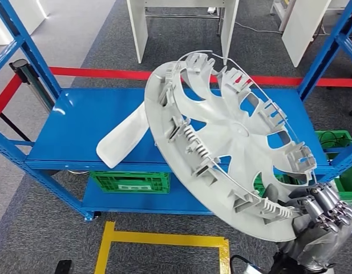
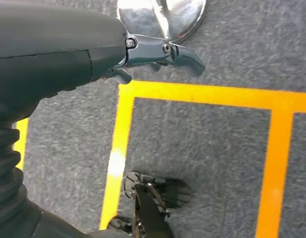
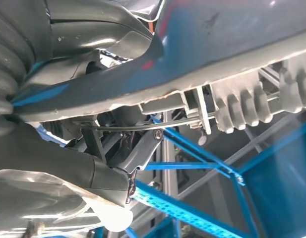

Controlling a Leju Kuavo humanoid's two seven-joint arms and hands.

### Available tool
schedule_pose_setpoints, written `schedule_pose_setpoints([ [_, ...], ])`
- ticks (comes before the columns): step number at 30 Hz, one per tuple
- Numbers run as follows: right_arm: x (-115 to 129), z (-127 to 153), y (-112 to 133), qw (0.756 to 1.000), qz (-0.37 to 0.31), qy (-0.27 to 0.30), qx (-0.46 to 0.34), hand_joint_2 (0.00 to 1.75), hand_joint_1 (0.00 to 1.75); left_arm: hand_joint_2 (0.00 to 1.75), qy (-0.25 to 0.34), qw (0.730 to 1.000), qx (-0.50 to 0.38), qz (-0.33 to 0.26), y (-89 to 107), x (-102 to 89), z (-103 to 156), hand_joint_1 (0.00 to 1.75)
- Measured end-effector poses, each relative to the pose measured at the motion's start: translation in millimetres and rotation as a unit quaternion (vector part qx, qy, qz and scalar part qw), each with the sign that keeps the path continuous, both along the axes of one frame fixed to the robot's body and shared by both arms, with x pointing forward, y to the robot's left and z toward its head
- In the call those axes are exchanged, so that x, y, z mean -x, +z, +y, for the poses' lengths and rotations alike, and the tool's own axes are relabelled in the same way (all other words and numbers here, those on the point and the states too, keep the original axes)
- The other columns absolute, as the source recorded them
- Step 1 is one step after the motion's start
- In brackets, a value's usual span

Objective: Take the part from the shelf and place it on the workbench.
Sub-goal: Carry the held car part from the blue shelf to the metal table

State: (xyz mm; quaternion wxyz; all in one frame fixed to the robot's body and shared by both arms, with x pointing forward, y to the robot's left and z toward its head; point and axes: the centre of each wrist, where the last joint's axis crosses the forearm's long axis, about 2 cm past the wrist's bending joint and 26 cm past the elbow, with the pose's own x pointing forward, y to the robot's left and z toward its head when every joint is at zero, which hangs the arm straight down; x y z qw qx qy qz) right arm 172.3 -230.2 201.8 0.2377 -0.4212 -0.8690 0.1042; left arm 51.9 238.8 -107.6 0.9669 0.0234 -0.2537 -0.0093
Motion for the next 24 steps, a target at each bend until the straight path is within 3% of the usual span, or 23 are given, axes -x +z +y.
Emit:
schedule_pose_setpoints([
  [24, 0.0, -1.4, 2.8, 1.0, -0.006, -0.004, -0.002, 1.75, 1.75, 1.75, 0.007, 1.0, 0.002, -0.002, 0.7, -4.4, -1.0, 0.0],
])
